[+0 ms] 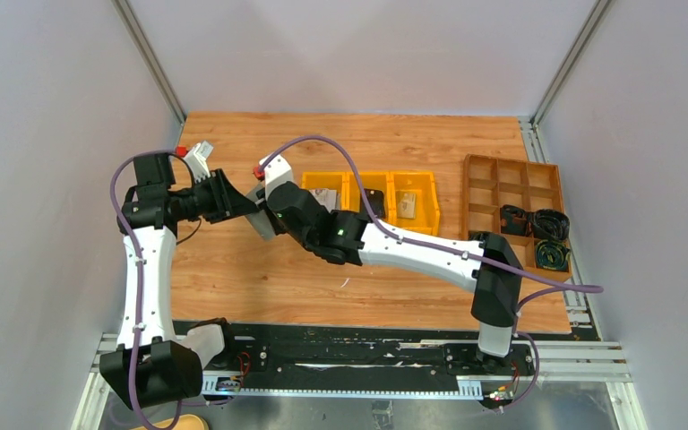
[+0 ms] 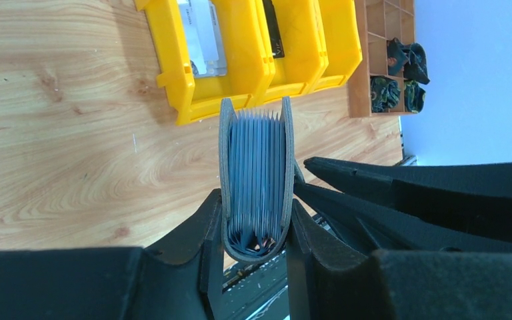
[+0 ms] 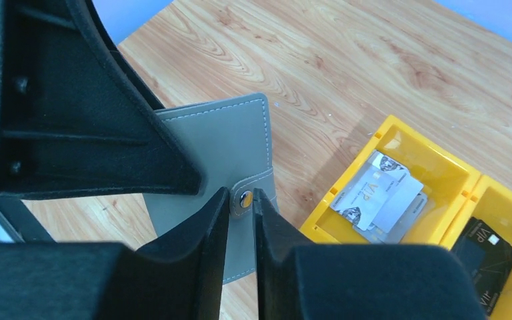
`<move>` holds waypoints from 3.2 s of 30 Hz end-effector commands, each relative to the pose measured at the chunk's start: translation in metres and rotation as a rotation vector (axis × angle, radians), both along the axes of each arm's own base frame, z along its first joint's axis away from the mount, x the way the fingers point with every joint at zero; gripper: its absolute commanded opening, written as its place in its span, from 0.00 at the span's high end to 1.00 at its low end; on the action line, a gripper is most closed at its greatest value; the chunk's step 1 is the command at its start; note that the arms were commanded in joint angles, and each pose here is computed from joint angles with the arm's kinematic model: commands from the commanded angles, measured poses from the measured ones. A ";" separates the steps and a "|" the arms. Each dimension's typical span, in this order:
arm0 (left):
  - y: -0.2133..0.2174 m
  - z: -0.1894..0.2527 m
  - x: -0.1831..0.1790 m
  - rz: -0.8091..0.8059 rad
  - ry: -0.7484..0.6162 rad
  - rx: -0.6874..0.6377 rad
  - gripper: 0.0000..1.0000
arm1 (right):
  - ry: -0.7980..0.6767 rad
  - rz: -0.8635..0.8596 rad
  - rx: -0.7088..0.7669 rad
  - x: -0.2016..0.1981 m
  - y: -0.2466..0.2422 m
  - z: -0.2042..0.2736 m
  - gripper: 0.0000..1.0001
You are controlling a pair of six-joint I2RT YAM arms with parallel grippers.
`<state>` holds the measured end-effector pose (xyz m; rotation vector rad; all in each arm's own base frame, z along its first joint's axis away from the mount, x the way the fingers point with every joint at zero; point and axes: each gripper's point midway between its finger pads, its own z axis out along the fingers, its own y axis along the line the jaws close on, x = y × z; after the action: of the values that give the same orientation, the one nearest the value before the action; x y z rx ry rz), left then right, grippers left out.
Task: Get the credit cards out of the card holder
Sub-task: Open the card holder at the center of the board.
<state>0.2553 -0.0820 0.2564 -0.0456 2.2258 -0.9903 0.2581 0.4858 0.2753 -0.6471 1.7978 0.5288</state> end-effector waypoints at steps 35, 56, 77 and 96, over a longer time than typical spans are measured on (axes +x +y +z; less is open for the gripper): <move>-0.031 0.057 -0.026 -0.228 -0.204 -0.124 1.00 | 0.177 0.216 0.194 -0.003 -0.068 0.038 0.22; -0.063 0.129 -0.101 -0.595 -0.522 -0.279 1.00 | 0.469 0.749 0.719 -0.093 -0.084 0.083 0.20; -0.070 0.135 -0.120 -0.631 -0.540 -0.276 1.00 | 0.514 0.689 0.927 -0.053 -0.077 0.100 0.32; -0.071 0.136 -0.123 -0.636 -0.552 -0.269 1.00 | 0.542 0.668 1.125 -0.031 -0.072 0.121 0.95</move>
<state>0.1702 -0.1404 0.3778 0.6760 1.6640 -1.2514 0.2048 0.4173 0.3717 -0.3911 1.4611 2.1291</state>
